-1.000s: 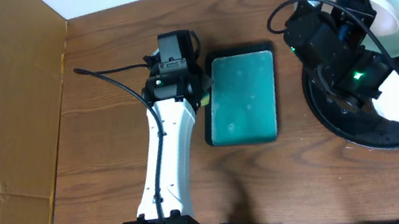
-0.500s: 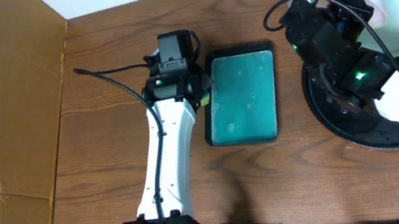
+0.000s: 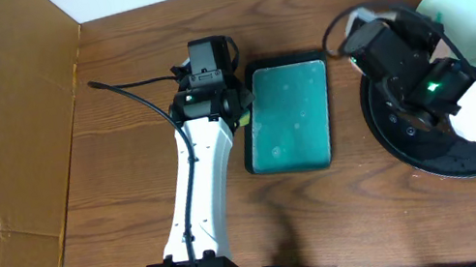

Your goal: Clean dirty plates on tray and stack at the side

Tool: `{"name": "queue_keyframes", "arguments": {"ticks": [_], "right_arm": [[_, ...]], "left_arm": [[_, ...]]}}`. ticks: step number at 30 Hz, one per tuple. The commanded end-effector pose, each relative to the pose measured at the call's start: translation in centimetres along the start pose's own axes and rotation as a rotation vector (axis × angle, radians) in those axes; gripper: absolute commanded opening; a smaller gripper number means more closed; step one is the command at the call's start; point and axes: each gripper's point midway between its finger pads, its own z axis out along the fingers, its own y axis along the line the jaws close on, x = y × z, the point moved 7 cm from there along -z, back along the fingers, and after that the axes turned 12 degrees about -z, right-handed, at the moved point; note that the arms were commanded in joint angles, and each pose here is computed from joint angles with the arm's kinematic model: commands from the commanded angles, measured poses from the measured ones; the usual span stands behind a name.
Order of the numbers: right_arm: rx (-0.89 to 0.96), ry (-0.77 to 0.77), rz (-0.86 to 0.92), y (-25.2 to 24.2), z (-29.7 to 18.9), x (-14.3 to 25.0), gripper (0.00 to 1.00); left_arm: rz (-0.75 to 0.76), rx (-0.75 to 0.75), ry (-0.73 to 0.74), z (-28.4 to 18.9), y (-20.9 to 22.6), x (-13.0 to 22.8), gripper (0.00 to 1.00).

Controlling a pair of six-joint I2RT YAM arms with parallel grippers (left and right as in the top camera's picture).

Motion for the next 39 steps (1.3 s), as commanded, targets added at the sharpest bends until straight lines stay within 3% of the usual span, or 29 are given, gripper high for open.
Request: {"name": "queue_keyframes", "arguments": {"ticks": [1, 8, 12, 17, 20, 23, 27, 34, 39], "right_arm": [[-0.077, -0.075, -0.042, 0.3, -0.4, -0.5, 0.01], [0.309, 0.174, 0.040, -4.5, -1.4, 0.8, 0.01], [0.301, 0.159, -0.040, -4.3, -1.8, 0.2, 0.01], [0.122, 0.025, -0.107, -0.9, -2.1, -1.2, 0.01], [0.156, 0.050, -0.070, -1.7, -1.8, -0.9, 0.01], [0.210, 0.068, 0.096, -3.9, -0.3, 0.4, 0.01], [0.128, 0.041, 0.333, -5.7, 2.8, 3.6, 0.01], [-0.366, -0.152, 0.935, -7.2, 7.4, 11.5, 0.01], [-0.634, -0.373, 1.211, -9.5, 8.2, 17.2, 0.01]], "left_arm": [[-0.006, -0.003, -0.019, -0.2, 0.2, -0.4, 0.07], [-0.008, 0.001, -0.024, -0.2, 0.1, -0.5, 0.07], [-0.009, 0.002, -0.024, -0.2, 0.1, -0.5, 0.07], [-0.009, 0.002, -0.025, -0.2, 0.1, -0.5, 0.07], [-0.008, 0.001, -0.024, -0.2, 0.1, -0.5, 0.07], [-0.009, 0.002, -0.024, -0.2, 0.1, -0.5, 0.07], [-0.008, 0.002, -0.024, -0.2, 0.1, -0.5, 0.07], [-0.009, 0.002, -0.025, -0.2, 0.1, -0.5, 0.07], [-0.011, 0.007, -0.029, -0.2, 0.0, -0.6, 0.07]]}}
